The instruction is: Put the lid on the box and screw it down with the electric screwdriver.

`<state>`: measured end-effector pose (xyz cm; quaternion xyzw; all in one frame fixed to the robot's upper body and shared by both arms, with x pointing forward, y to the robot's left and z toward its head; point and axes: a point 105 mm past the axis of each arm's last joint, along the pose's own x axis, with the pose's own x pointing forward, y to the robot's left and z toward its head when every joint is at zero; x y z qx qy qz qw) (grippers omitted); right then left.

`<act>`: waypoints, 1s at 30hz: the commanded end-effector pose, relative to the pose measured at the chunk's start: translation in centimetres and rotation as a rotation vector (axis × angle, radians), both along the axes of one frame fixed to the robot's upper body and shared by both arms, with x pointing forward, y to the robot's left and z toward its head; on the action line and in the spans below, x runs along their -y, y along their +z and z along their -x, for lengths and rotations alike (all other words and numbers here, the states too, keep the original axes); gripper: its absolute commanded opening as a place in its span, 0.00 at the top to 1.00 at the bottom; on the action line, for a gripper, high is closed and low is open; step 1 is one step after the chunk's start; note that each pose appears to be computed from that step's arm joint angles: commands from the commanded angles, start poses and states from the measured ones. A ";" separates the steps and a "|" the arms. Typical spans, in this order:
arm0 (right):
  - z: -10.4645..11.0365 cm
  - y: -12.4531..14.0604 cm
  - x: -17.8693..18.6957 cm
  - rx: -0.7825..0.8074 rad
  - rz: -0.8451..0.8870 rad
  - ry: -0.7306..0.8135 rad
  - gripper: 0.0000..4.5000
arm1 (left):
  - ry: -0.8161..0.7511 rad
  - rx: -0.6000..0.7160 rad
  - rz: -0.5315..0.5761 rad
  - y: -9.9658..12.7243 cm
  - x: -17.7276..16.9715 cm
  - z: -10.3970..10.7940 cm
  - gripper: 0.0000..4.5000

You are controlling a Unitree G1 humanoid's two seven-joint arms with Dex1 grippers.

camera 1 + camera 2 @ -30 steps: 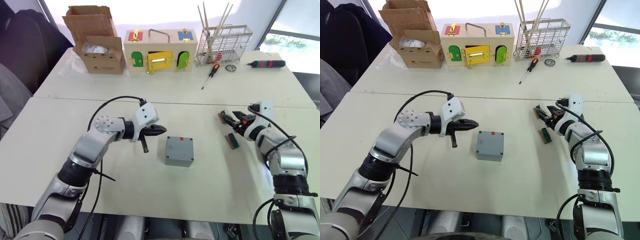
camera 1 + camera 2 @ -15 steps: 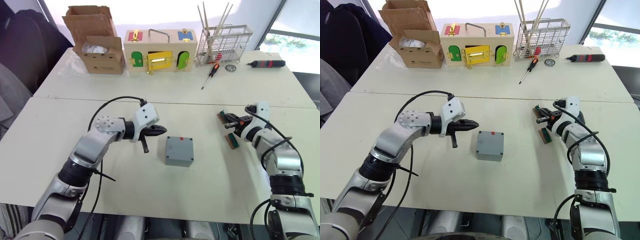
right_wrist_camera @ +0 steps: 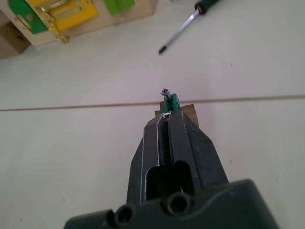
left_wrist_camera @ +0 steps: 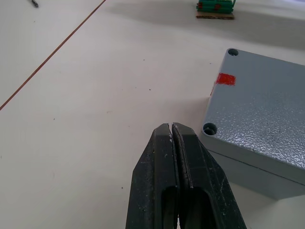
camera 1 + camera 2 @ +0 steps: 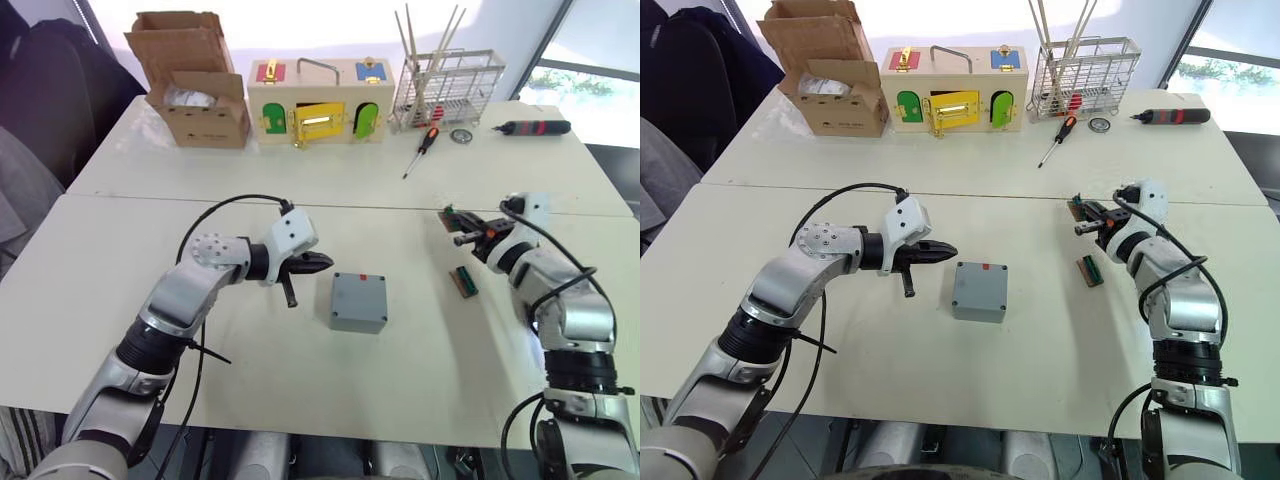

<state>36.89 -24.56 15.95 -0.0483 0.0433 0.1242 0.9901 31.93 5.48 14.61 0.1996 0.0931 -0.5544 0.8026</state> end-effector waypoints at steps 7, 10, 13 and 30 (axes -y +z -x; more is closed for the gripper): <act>0.4 1.6 -0.6 0.035 0.006 0.030 1.00 | -0.029 0.046 0.007 0.8 0.5 0.0 1.00; 0.4 -0.1 -0.8 -0.006 -0.008 0.031 1.00 | -0.027 0.047 0.011 0.8 0.5 0.0 1.00; 0.4 -1.6 -0.9 -0.038 -0.003 0.031 1.00 | -0.026 0.046 0.011 0.7 0.5 0.1 1.00; 0.0 -3.9 -0.6 -0.090 0.061 0.012 0.48 | -0.009 0.051 0.007 0.7 0.2 -0.1 1.00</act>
